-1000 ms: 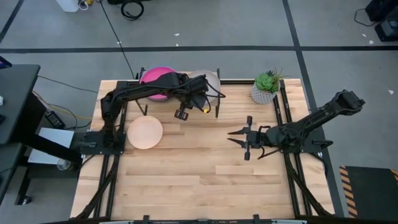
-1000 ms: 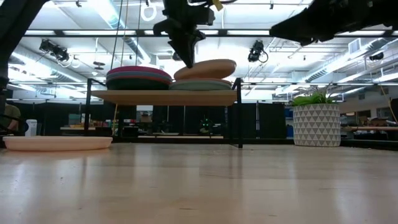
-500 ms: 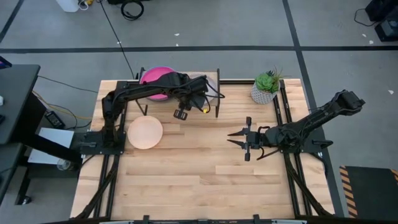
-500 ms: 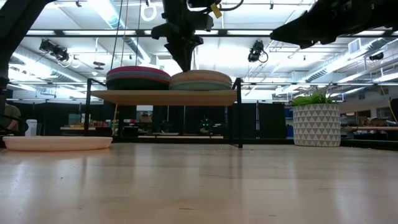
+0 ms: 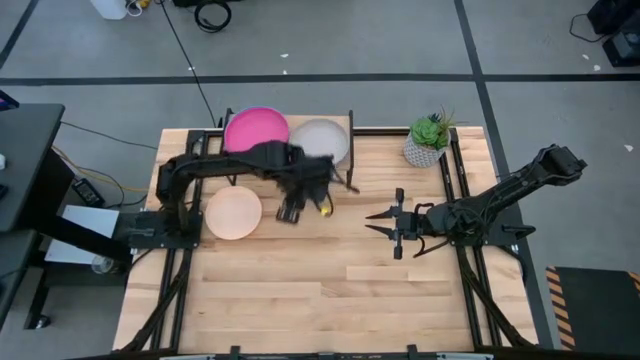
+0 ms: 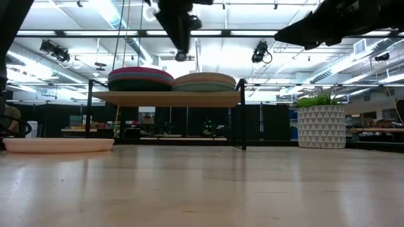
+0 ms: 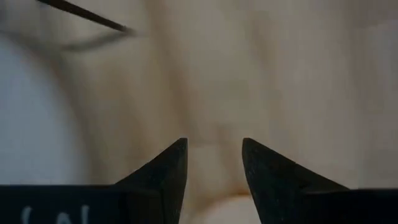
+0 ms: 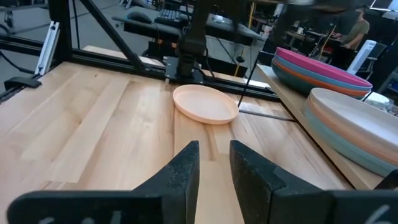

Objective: Place and stack plates onto a shelf
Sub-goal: Stack the light brown plate on the gray plate on the shelf

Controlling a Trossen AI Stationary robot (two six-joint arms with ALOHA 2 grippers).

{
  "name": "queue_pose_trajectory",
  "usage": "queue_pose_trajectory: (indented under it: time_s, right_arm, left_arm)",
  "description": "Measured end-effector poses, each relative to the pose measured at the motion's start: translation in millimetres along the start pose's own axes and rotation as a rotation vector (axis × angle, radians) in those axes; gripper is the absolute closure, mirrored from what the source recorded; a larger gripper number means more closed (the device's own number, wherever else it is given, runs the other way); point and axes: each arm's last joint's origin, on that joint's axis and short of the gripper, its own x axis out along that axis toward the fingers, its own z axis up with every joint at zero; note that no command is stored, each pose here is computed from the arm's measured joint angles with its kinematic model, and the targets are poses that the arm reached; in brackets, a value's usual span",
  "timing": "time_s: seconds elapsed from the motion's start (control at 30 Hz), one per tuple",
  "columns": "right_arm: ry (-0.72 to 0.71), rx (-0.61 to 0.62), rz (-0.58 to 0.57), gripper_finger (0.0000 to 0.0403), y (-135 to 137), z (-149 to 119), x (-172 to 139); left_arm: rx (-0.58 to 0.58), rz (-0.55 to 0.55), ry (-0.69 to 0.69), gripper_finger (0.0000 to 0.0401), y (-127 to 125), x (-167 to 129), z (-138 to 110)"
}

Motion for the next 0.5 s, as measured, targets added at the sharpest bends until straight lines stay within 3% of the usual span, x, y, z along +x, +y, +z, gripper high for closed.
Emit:
queue_pose_trajectory:
  time_s: [0.07,0.2,0.37,0.5]
  right_arm:
    - [0.0,0.0,0.0,0.0306,0,-1,0]
    - [-0.002,0.003,0.011,0.0306,0,-1,0]
    - [-0.004,0.011,0.045,0.0306,2,-1,0]
    - [-0.001,0.009,0.046,0.0307,2,-2,1]
  left_arm:
    - [-0.069,-0.076,0.032,0.024,-21,4,1]
    - [-0.133,-0.118,0.196,0.0239,-66,31,-5]
    - [-0.117,-0.124,0.371,0.0239,-116,73,-30]
    - [-0.11,-0.109,0.38,0.0247,-138,96,-48]
